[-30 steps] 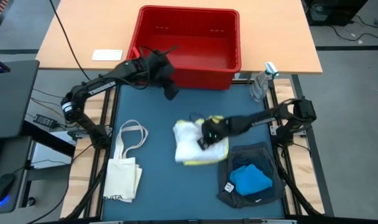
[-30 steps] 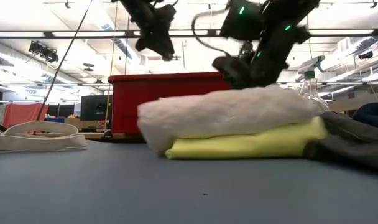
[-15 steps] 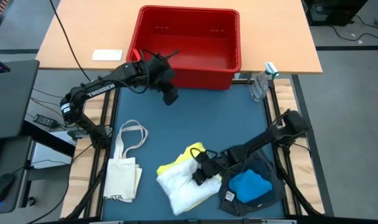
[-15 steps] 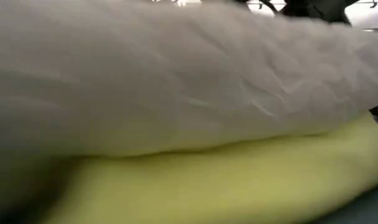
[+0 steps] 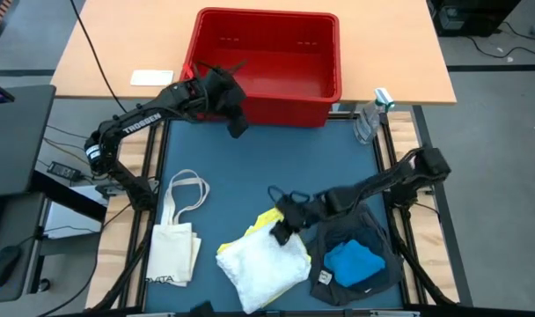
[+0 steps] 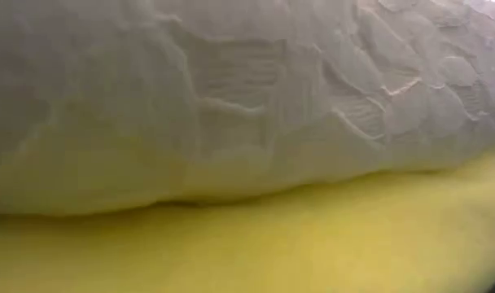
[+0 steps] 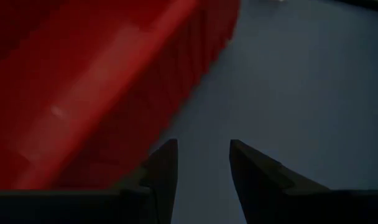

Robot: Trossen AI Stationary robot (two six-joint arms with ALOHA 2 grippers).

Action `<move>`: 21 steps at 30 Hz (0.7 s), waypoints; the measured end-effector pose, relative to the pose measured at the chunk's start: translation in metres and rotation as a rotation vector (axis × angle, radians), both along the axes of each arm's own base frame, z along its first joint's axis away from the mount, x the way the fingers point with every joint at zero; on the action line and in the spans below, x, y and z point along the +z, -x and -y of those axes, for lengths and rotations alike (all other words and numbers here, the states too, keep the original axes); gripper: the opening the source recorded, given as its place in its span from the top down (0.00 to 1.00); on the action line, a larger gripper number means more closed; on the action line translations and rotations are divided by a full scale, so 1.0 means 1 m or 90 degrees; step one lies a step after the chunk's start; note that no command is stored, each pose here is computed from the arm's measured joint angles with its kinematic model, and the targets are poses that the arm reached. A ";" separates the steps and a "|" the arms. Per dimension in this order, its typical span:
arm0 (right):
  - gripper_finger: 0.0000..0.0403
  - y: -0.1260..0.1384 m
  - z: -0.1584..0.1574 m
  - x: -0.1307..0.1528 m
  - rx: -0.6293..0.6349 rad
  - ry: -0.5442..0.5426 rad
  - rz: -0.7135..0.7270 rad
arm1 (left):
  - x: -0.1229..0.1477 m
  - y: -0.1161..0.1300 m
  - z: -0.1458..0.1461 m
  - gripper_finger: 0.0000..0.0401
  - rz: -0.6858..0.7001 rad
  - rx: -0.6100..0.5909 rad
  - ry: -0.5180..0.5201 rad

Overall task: Fold Laundry from Bin
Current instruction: Move the stacked folded shirts to the bottom of the table, then adjust the bin to the top of the table

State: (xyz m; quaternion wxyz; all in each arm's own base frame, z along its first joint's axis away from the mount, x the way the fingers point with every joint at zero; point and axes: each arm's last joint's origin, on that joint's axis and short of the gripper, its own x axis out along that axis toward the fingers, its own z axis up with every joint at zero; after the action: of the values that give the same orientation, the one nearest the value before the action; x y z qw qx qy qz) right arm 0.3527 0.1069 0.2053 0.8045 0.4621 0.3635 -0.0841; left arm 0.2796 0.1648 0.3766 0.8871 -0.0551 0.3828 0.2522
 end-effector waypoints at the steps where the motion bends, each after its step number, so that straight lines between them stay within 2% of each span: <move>1: 0.70 0.004 0.008 0.005 -0.006 0.017 -0.011 | 0.001 0.003 -0.006 0.63 0.002 0.004 -0.011; 6: 0.53 0.023 0.049 0.033 -0.009 0.087 -0.041 | 0.002 0.014 -0.048 0.63 0.037 0.060 -0.067; 10: 0.46 0.041 0.094 0.047 -0.080 0.121 -0.089 | -0.004 0.024 -0.091 0.63 0.092 0.111 -0.085; 13: 0.46 0.052 0.133 0.063 -0.115 0.153 -0.066 | -0.023 0.029 -0.122 0.63 0.104 0.161 -0.051; 16: 0.47 0.062 0.172 0.077 -0.138 0.176 -0.022 | -0.047 0.026 -0.139 0.63 0.076 0.186 -0.015; 19: 0.48 0.076 0.209 0.089 -0.150 0.193 0.030 | -0.065 0.017 -0.141 0.63 0.058 0.184 0.042; 21: 0.48 0.087 0.230 0.096 -0.157 0.198 0.060 | -0.076 0.012 -0.133 0.63 0.045 0.168 0.122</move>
State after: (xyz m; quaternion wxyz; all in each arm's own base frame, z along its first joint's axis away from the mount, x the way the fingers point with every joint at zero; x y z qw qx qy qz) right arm 0.2656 -0.1232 0.3013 0.8658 0.3768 0.2489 -0.2155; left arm 0.2675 0.2979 0.3008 0.8497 -0.1981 0.3634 0.3267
